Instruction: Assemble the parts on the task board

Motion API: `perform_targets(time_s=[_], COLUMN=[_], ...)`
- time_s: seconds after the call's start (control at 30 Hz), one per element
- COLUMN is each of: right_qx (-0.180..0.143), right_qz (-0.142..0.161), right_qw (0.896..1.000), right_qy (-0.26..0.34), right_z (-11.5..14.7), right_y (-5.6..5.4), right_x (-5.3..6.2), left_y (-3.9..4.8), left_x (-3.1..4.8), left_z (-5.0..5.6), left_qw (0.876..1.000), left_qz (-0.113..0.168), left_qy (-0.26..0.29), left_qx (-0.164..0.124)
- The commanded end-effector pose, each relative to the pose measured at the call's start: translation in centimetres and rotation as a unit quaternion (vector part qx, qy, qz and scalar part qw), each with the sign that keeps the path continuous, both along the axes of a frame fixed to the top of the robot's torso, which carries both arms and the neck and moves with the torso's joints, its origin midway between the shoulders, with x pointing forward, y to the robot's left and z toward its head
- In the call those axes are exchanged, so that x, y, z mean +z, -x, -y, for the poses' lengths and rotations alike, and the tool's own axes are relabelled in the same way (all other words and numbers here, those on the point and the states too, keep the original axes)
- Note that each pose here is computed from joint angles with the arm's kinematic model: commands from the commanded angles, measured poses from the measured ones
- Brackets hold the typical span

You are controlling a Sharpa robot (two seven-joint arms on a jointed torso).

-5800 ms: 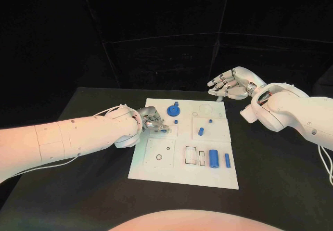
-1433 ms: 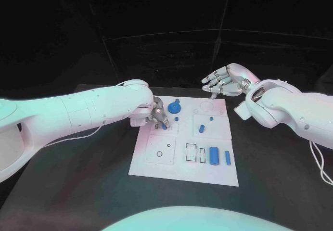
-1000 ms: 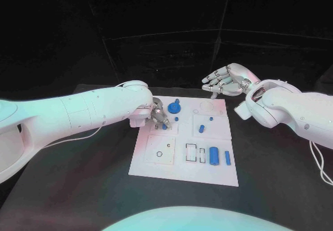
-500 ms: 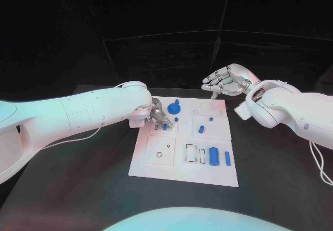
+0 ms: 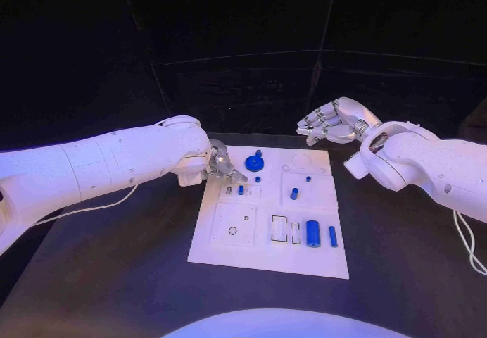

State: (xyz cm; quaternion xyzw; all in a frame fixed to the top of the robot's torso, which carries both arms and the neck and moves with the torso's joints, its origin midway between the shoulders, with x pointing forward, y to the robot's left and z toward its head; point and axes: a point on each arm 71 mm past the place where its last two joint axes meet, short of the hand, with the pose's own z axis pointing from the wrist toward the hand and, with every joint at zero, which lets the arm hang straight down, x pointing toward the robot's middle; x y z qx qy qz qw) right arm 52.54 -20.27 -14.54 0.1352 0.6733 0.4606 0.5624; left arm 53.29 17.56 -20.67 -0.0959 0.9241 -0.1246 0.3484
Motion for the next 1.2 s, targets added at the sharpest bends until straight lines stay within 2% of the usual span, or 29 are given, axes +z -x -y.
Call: perform_targets(time_s=[0.03,0.1,0.23,0.33,0.5,0.67,0.97,1.2], right_qx=[0.021,0.023,0.023,0.023,0.026,0.032,0.034,0.033], right_qz=[0.0,-0.009,-0.02,-0.024,-0.027,-0.029,-0.031,-0.031], right_qw=[1.0,0.999,0.999,0.998,0.998,0.997,0.997,0.997], right_qy=[-0.013,-0.025,-0.043,-0.05,-0.056,-0.059,-0.059,-0.059], right_z=[-0.1,0.0,0.2,0.2,-0.1,-0.5,-0.8,-0.8], right_y=[0.0,-0.1,-0.3,-0.4,-0.3,-0.2,-0.2,-0.2], right_x=[0.2,0.1,0.0,0.0,0.0,0.0,-0.1,-0.2], left_y=[-0.08,-0.44,-1.39,-2.18,-3.22,-4.32,-5.43,-6.08], left_x=[1.15,2.11,3.44,3.98,4.2,3.96,2.29,1.88], left_z=[-0.3,-0.9,-1.9,-2.5,-2.7,-3.0,-2.8,-2.6], left_qw=[0.999,0.998,0.998,0.998,0.999,1.0,1.0,0.999], left_qz=[-0.012,-0.007,0.003,0.004,0.004,0.004,-0.006,0.018], left_qy=[0.042,0.054,0.065,0.062,0.046,0.02,0.002,-0.026], left_qx=[-0.007,-0.009,-0.002,0.004,0.006,0.006,0.012,0.004])
